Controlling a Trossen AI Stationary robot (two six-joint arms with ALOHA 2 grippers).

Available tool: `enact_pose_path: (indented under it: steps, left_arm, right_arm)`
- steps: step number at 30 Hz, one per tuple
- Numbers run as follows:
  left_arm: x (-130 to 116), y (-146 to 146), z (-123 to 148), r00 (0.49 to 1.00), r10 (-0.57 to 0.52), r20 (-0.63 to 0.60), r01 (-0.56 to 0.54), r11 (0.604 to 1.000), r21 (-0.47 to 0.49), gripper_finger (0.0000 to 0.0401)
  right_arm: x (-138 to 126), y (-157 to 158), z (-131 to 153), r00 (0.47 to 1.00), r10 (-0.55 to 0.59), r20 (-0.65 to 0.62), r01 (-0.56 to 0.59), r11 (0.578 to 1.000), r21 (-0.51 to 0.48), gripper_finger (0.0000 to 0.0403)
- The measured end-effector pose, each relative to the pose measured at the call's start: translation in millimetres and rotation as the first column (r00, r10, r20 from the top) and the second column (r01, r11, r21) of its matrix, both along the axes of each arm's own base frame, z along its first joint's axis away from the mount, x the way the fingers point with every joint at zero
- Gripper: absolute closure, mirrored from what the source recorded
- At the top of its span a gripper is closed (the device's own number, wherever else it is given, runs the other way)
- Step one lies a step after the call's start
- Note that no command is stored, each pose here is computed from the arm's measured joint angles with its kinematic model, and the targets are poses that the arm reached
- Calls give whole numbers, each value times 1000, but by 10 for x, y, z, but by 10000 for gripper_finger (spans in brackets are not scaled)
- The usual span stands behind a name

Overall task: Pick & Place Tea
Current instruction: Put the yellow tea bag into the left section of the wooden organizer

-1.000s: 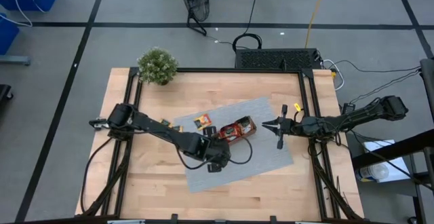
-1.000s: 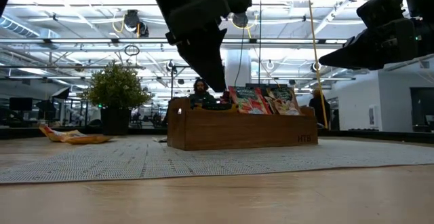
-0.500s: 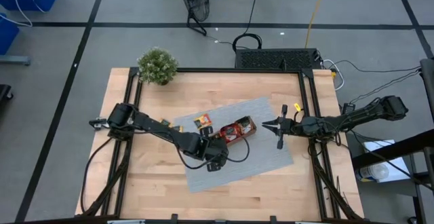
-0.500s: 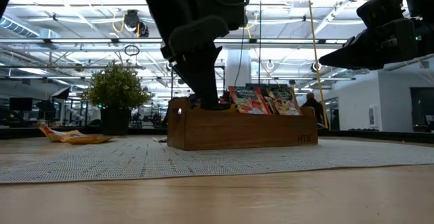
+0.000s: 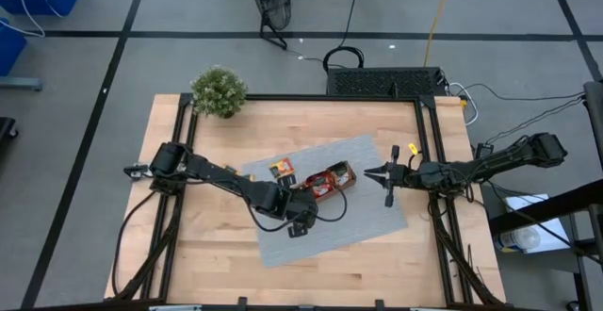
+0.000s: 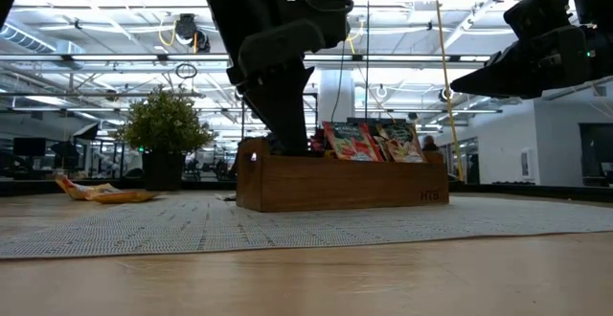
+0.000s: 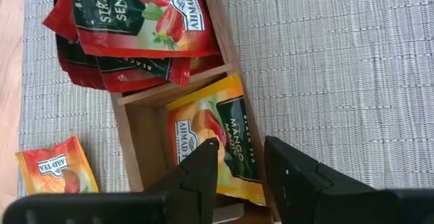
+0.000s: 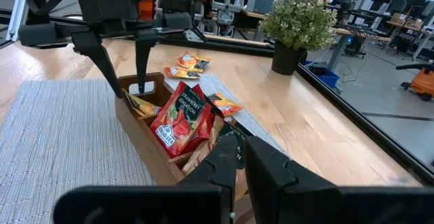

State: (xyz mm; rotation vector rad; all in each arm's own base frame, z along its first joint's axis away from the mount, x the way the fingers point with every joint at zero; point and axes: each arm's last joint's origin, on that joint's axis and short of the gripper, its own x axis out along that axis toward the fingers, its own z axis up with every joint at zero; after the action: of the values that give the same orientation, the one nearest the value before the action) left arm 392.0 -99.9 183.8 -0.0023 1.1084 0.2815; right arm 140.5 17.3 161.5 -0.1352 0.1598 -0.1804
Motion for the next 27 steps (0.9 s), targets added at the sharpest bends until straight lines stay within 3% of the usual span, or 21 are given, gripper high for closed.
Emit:
enact_pose_path:
  steps: [27]
  left_arm:
    - [53, 31, -116, 1000, 6, -22, -7, 998, -69, 287]
  right_arm:
    - [0, 0, 0, 1000, 1, 0, -1, 1000, 0, 385]
